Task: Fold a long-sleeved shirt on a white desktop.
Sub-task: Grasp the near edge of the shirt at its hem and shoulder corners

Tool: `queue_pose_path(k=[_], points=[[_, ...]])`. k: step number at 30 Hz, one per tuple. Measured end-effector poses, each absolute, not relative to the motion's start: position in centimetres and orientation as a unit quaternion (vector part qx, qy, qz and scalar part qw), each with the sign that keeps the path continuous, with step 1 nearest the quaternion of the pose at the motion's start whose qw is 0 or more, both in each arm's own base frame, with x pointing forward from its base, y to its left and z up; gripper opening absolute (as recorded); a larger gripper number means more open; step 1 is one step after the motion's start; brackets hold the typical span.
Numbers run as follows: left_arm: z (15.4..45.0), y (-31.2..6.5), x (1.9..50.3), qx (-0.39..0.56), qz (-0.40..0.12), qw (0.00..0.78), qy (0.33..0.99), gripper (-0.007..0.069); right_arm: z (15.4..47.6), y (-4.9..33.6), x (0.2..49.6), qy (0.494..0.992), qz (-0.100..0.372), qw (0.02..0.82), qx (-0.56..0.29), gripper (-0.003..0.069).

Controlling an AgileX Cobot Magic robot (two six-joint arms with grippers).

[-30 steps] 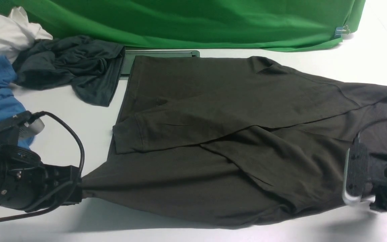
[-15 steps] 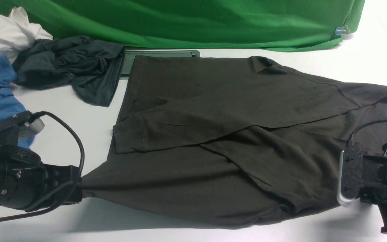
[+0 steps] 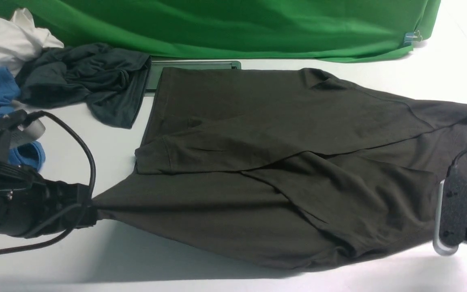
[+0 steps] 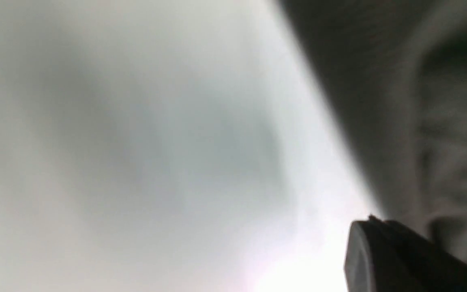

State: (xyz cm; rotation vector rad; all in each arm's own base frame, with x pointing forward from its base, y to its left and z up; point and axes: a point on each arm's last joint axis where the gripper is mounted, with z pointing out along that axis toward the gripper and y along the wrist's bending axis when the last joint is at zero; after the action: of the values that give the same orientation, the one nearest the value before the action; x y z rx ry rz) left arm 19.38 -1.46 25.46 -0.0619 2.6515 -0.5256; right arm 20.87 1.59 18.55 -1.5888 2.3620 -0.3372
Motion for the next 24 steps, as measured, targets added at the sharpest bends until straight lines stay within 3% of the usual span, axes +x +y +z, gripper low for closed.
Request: queue_pose_path(k=[5, 6, 8, 9, 10, 13, 17, 19, 24], points=[[25.5, -1.5, 19.4, -0.021, -0.189, 0.217, 0.957, 0.0025, 17.8, 1.9, 21.0, 0.811, -0.104, 0.139, -0.559, 0.0143], [25.5, -1.5, 19.4, -0.02, -0.189, 0.218, 0.957, 0.0025, 17.4, 1.9, 21.2, 0.807, -0.101, 0.137, -0.565, 0.0239], [25.5, -1.5, 19.4, -0.017, -0.189, 0.218, 0.957, 0.0025, 17.0, 2.0, 21.4, 0.801, -0.101, 0.139, -0.574, 0.0363], [25.5, -1.5, 19.4, -0.017, -0.189, 0.218, 0.957, 0.0025, 17.0, 2.0, 21.5, 0.8, -0.102, 0.14, -0.575, 0.0374], [25.5, -1.5, 19.4, -0.017, -0.189, 0.218, 0.957, 0.0025, 16.9, 2.1, 21.7, 0.792, -0.105, 0.145, -0.583, 0.0433], [25.5, -1.5, 19.4, -0.016, -0.188, 0.219, 0.957, 0.0025, 16.9, 2.1, 21.9, 0.783, -0.112, 0.152, -0.593, 0.044], [25.5, -1.5, 19.4, -0.017, -0.189, 0.221, 0.957, 0.0025, 16.2, 2.2, 22.3, 0.779, -0.111, 0.152, -0.598, 0.0348], [25.5, -1.5, 19.4, -0.016, -0.188, 0.221, 0.957, 0.0025, 16.0, 2.2, 22.5, 0.779, -0.111, 0.152, -0.599, 0.0344], [25.5, -1.5, 19.4, -0.015, -0.188, 0.222, 0.957, 0.0025, 15.2, 2.2, 22.8, 0.777, -0.106, 0.144, -0.603, 0.0412]])
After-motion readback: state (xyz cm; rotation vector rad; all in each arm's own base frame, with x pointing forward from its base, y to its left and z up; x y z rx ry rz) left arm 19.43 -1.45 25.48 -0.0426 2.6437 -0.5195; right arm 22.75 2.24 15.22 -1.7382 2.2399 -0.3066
